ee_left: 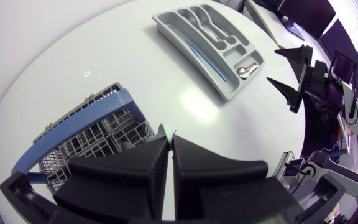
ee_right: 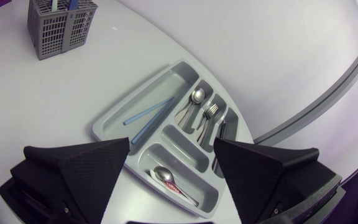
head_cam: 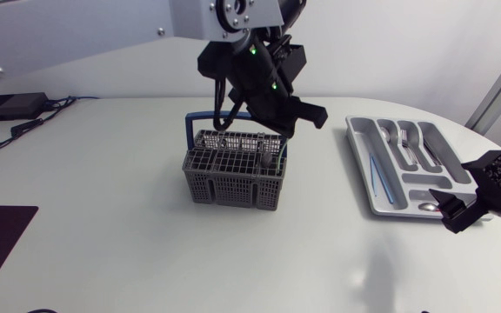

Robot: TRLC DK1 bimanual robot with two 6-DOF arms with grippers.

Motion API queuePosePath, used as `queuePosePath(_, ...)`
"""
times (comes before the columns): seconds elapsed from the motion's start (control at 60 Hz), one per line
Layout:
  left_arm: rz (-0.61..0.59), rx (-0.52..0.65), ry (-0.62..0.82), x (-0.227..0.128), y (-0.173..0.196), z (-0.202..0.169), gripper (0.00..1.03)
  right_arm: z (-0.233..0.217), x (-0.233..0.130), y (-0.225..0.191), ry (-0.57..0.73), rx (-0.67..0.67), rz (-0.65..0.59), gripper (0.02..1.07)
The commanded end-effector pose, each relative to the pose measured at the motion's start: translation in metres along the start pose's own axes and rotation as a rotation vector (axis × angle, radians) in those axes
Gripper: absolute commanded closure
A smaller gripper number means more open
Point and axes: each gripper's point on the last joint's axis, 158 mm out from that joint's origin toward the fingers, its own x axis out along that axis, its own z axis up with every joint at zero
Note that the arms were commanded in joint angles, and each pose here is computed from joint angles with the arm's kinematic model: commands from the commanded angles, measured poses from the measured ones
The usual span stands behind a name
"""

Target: Unload the cutlery basket into the drawer organizer.

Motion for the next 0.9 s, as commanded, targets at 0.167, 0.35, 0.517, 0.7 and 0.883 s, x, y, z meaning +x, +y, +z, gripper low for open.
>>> queuePosePath(0.167,-0.026,0.030,-0.020,-0.022,-0.007,-0.006,0.94,0.021,-0.013,0.031,-0.039,0.016,0.057,0.09)
queuePosePath(0.35,-0.057,0.079,-0.061,-0.042,-0.023,-0.004,0.94,0.029,-0.019,0.039,-0.060,0.013,0.074,0.09)
queuePosePath(0.517,-0.092,0.122,-0.084,-0.054,-0.036,-0.008,0.94,0.040,-0.030,0.049,-0.088,0.007,0.101,0.09)
queuePosePath(0.7,-0.126,0.168,-0.087,-0.059,-0.042,-0.016,0.94,0.058,-0.050,0.068,-0.148,-0.005,0.168,0.10)
queuePosePath(0.883,-0.198,0.222,-0.069,-0.059,-0.047,-0.030,0.94,0.081,-0.071,0.099,-0.207,-0.011,0.331,0.10)
